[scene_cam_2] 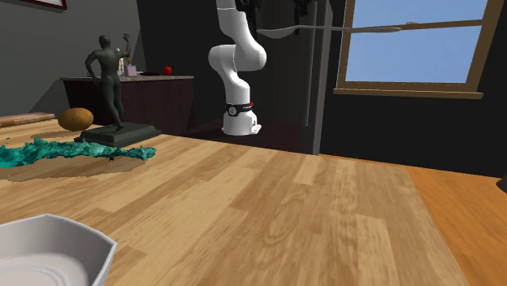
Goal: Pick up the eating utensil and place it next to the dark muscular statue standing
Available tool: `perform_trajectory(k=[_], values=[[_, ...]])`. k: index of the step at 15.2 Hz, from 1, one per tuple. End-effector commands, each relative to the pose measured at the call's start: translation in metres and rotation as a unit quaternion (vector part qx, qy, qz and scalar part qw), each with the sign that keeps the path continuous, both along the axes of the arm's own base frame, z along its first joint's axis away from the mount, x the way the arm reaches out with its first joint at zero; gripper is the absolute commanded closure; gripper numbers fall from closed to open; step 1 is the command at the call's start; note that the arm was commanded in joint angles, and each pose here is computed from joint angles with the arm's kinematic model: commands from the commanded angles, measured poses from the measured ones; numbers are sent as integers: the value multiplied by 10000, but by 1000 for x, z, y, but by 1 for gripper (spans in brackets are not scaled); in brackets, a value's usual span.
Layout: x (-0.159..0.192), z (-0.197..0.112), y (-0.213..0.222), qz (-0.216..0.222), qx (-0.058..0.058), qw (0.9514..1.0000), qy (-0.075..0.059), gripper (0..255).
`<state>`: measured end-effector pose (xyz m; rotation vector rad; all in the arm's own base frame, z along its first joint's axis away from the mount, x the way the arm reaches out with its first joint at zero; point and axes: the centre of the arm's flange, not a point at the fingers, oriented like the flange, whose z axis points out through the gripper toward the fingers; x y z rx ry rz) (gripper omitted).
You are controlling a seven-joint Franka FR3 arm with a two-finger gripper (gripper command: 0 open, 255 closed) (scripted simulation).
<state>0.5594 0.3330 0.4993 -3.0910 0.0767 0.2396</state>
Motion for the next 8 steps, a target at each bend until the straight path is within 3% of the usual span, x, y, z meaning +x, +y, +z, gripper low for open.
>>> perform_trajectory(k=[1,8], values=[[-1,10,1,1,-1,10000,2,255],[-1,47,1,1,-1,10000,2,255]])
